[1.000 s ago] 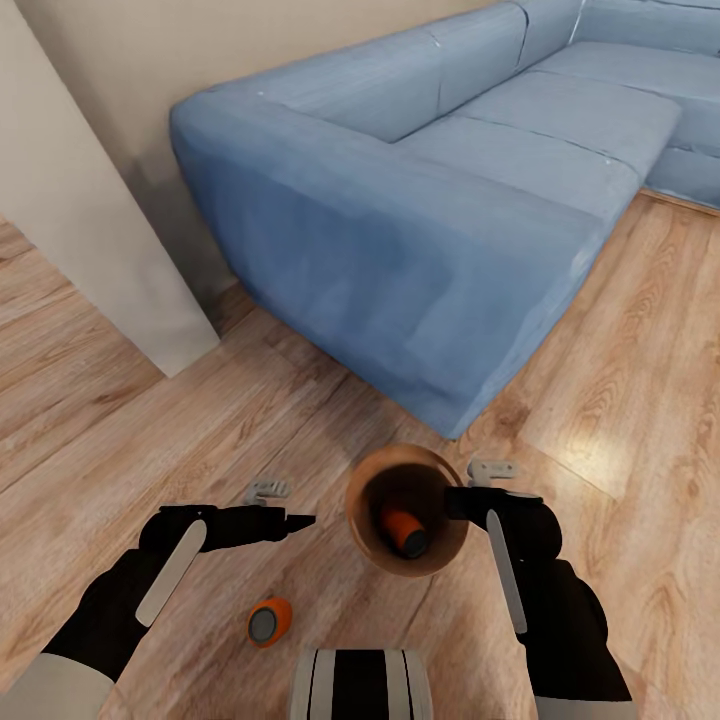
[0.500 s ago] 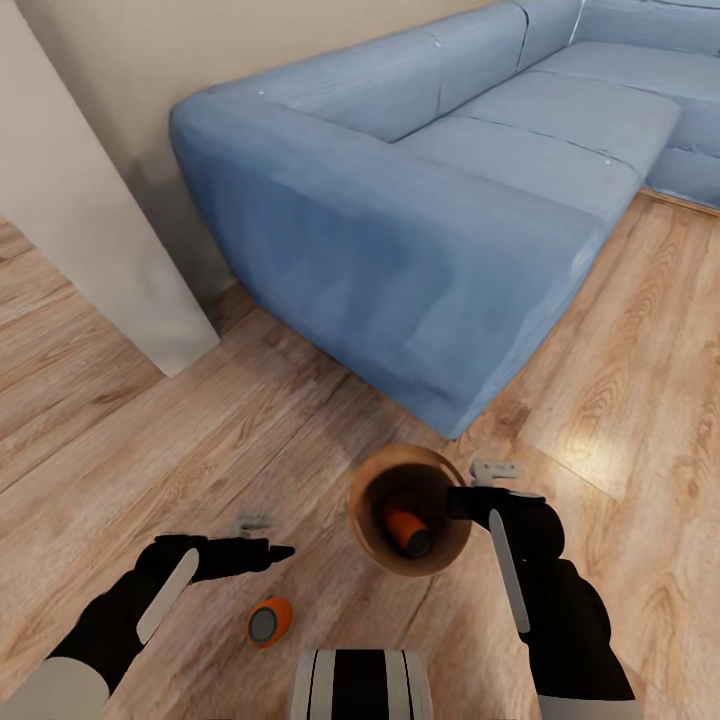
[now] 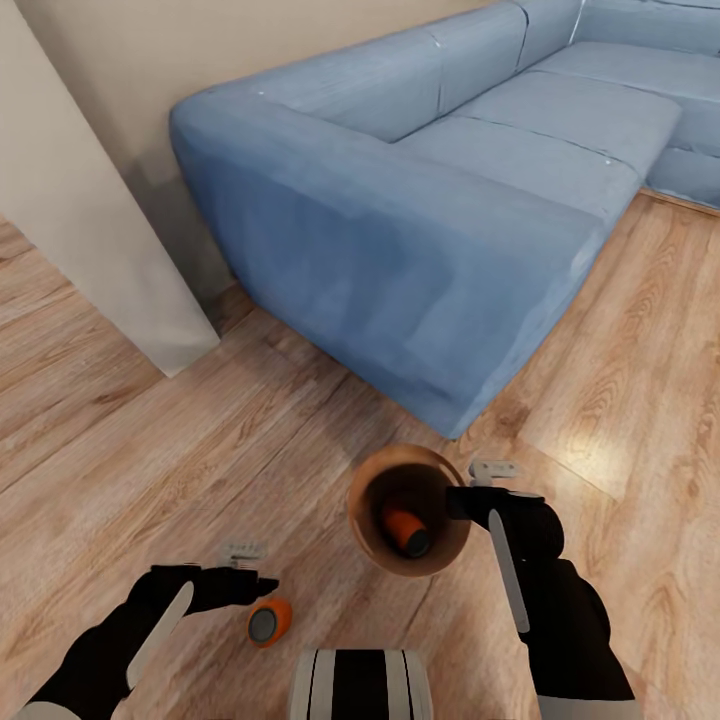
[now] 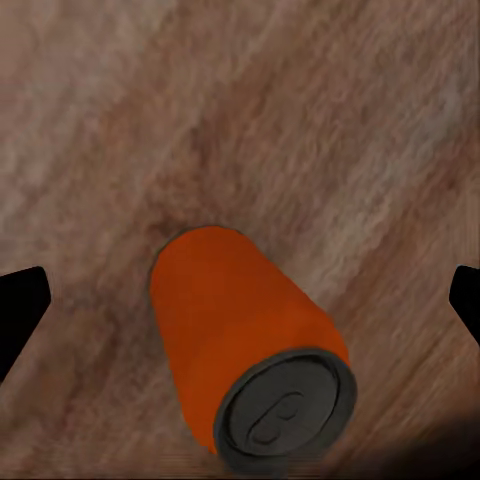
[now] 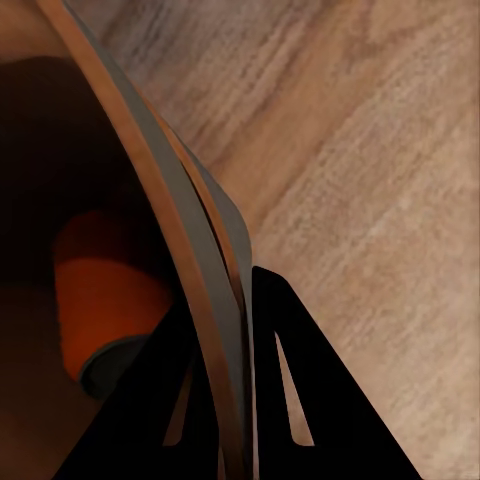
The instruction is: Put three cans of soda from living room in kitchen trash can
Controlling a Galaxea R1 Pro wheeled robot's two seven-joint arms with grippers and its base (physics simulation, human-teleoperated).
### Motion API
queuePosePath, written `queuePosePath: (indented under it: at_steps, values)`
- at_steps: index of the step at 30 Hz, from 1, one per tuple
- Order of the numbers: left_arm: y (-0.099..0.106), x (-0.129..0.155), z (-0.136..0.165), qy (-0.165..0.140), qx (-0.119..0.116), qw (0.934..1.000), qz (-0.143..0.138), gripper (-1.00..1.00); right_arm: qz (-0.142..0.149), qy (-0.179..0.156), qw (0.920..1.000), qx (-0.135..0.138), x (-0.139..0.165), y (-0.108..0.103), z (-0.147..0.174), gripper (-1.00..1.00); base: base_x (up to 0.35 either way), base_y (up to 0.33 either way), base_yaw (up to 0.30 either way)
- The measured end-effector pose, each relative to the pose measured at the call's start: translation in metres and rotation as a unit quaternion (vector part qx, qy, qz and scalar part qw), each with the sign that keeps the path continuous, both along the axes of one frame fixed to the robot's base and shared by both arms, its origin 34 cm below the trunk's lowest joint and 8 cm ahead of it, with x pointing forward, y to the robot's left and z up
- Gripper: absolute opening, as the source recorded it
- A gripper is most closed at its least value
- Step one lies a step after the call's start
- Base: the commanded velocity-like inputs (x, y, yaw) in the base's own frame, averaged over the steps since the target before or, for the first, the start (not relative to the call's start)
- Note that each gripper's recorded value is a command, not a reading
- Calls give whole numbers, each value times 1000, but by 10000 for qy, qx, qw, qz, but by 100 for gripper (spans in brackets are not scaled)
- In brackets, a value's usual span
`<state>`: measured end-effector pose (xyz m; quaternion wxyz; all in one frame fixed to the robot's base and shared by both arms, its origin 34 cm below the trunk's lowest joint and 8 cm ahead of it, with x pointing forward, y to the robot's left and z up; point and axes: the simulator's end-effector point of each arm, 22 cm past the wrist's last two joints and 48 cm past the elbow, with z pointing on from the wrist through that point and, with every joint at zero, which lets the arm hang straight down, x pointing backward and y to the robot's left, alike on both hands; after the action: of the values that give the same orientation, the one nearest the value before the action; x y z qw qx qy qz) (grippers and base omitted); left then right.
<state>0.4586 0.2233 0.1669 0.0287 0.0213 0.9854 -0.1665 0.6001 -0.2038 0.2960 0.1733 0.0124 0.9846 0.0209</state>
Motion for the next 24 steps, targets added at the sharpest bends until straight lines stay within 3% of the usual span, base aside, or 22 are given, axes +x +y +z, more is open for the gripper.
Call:
queuePosePath:
  at_steps: [5, 11, 17, 24]
  values:
    - [-1, -14, -4, 88, 87, 9999, -80, 100, 7, -1, 10000, 24, 0, 2, 0, -100, 0, 0, 0]
    - [-27, -36, -11, 188, 258, 9979, -556, 100, 36, -3, 10000, 3, 0, 4, 0, -100, 0, 0, 0]
    - [-36, -40, -12, 213, 225, 9977, -602, 100, 118, -18, 9999, 86, 1, 13, 2, -100, 0, 0, 0]
    - [-29, -55, -16, 341, 287, 9971, -617, 100, 131, -19, 9999, 45, 1, 12, 1, -100, 0, 0, 0]
